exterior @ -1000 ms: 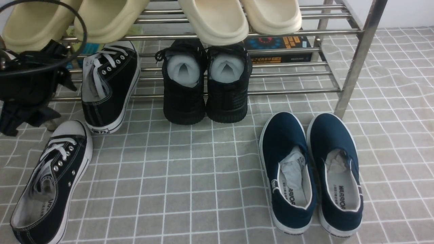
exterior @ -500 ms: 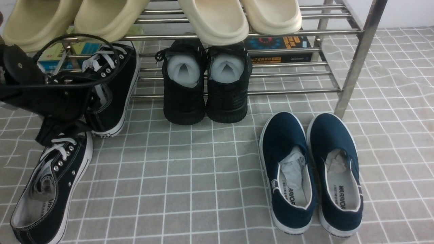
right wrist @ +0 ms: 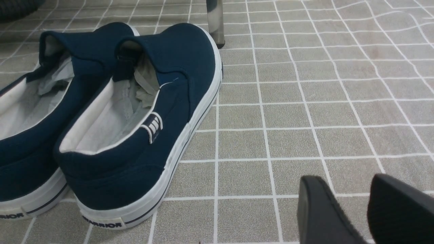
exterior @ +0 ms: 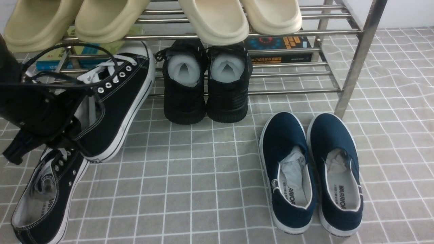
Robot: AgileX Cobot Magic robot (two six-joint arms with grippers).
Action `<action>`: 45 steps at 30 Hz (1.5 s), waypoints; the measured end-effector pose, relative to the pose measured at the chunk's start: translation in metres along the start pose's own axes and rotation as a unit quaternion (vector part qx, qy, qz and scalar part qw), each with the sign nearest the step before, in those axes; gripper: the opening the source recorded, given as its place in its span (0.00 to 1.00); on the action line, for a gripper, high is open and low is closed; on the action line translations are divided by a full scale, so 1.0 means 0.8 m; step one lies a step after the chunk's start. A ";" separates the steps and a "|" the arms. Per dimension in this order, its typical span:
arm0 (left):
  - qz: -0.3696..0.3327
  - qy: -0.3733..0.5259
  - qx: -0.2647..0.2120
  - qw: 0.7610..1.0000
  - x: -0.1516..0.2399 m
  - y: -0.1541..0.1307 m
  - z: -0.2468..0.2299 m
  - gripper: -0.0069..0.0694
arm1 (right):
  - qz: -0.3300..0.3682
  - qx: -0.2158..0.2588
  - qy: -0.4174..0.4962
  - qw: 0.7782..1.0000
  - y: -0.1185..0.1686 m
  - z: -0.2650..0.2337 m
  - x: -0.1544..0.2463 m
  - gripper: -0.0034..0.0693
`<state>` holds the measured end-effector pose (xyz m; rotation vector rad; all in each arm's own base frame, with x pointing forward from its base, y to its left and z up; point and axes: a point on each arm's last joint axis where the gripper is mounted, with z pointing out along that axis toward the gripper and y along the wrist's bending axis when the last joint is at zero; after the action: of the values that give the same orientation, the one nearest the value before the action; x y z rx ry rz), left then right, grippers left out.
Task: Take the shoes off the shelf with your hand from the grey coffee tablecloth.
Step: 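Set the held shoe down on the floor in front of the rack with the left gripper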
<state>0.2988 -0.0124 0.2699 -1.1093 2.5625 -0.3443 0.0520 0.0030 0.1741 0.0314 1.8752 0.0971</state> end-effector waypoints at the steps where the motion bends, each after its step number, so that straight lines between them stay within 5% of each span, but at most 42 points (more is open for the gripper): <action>1: 0.002 -0.005 -0.012 1.000 0.005 0.004 -0.006 0.15 | 0.000 0.000 0.000 1.000 0.000 0.000 0.000 0.38; 17: -0.069 -0.083 -0.106 0.988 0.125 0.003 -0.011 0.15 | 0.000 0.000 0.000 1.000 0.000 0.000 0.000 0.38; 45: -0.084 -0.054 -0.201 0.975 0.144 -0.002 0.054 0.17 | 0.000 0.000 0.000 1.000 0.000 0.000 0.000 0.38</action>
<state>0.2422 -0.1023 0.2079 -1.4437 2.5097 0.2048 0.0520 0.0030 0.1741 0.0314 1.8752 0.0971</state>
